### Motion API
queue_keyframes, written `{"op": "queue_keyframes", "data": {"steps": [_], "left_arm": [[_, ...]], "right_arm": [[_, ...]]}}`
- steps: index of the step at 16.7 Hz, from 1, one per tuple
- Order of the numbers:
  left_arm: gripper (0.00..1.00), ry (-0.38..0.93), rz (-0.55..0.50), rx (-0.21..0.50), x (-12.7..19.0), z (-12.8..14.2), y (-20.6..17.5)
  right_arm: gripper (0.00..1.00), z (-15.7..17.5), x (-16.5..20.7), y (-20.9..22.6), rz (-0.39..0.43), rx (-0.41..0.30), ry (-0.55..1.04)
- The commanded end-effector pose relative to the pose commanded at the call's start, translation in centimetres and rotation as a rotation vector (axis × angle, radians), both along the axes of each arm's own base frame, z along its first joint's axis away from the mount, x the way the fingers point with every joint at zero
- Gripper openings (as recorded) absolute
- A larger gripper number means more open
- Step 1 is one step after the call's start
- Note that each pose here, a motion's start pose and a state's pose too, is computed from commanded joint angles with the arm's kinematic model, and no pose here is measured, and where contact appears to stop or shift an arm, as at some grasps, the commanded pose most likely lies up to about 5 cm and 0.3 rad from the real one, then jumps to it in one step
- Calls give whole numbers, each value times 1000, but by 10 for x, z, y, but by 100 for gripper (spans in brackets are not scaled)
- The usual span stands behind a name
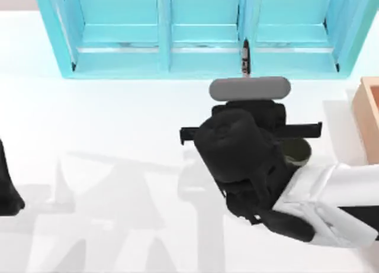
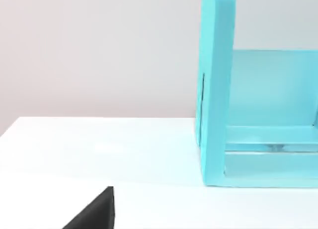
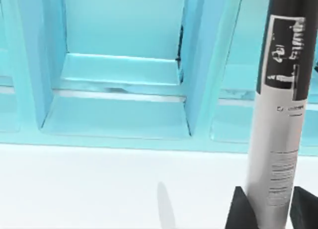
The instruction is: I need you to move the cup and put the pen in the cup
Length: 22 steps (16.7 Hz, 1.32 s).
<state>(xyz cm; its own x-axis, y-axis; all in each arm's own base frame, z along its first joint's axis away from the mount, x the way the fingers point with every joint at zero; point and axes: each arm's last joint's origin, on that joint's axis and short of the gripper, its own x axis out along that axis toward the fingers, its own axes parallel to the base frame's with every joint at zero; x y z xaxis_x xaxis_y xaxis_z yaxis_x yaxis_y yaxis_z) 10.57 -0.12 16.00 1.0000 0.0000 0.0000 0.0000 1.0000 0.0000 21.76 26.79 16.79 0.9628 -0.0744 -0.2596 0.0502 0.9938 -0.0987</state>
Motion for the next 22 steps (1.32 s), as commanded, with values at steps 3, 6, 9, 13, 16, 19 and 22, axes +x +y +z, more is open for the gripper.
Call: {"op": "queue_keyframes", "data": {"steps": [3, 6, 9, 13, 16, 19, 22], "left_arm": [[100, 0, 0, 0, 0, 0, 0], [100, 0, 0, 0, 0, 0, 0], [100, 0, 0, 0, 0, 0, 0], [100, 0, 0, 0, 0, 0, 0], [100, 0, 0, 0, 0, 0, 0], [100, 0, 0, 0, 0, 0, 0], [100, 0, 0, 0, 0, 0, 0]], "right_arm": [[0, 6, -24, -15, -64, -38, -125], [0, 16, -43, -29, -129, -27, -211], [0, 28, -56, -40, -179, 17, -267], [0, 34, -62, -44, -201, 47, -290], [0, 34, -62, -44, -201, 47, -290], [0, 32, -56, -45, -205, 46, -290], [0, 27, -43, -48, -203, 49, -291]]}}
